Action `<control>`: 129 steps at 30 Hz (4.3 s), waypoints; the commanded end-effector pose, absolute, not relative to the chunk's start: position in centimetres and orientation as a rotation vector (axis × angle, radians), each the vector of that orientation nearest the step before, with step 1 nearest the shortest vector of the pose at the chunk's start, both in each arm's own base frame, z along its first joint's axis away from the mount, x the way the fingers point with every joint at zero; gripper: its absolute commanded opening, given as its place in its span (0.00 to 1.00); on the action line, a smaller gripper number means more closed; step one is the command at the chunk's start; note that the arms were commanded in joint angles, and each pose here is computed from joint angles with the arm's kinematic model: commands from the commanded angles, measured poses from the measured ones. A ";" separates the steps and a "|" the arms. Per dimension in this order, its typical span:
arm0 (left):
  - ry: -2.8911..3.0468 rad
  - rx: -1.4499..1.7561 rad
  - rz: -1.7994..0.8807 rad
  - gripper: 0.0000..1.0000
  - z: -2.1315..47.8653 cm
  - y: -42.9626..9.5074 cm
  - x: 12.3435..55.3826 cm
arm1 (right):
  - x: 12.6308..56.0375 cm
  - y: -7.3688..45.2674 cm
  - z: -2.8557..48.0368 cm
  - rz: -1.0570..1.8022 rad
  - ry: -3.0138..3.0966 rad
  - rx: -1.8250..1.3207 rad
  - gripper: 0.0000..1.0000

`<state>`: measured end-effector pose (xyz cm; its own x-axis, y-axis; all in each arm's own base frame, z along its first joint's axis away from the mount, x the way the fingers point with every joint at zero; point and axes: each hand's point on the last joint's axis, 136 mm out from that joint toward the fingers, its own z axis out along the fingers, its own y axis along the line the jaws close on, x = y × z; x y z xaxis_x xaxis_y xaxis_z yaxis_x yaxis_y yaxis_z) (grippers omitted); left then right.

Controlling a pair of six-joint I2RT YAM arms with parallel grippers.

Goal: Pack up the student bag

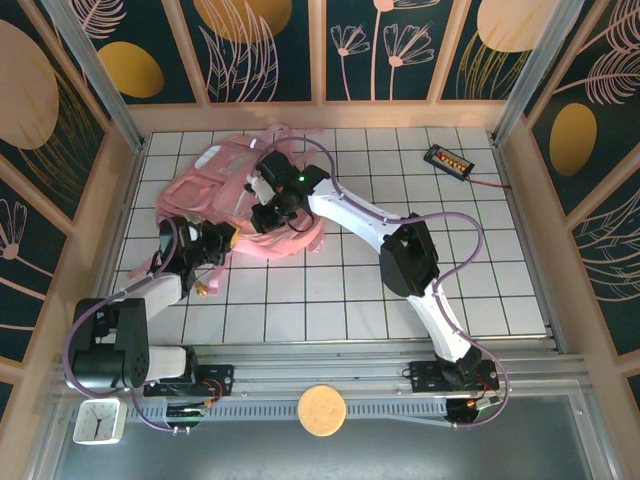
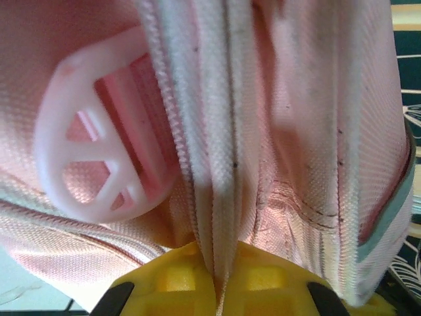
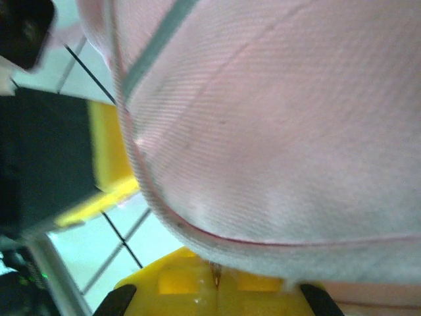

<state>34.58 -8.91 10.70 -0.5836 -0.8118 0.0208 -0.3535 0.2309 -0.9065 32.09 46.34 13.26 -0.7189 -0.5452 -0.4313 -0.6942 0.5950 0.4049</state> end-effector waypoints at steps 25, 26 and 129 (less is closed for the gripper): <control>1.974 -0.960 -1.184 0.99 14.8 -2.7 34.8 | 29.5 46.3 18.3 1.020 2.241 -1.258 0.99; 1.977 -0.964 -1.191 0.99 14.8 -2.8 34.6 | 29.5 46.8 17.8 1.039 2.236 -1.262 0.99; 1.836 -0.975 -1.409 0.00 18.9 -5.8 35.3 | 37.4 41.2 15.4 0.289 2.310 -1.062 0.00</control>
<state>35.28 -6.10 15.97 -0.5302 -0.8477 0.0160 -0.2747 0.1540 -0.9491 36.20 43.83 13.63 -0.5269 -0.6289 -0.5717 -0.7698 0.6383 0.0074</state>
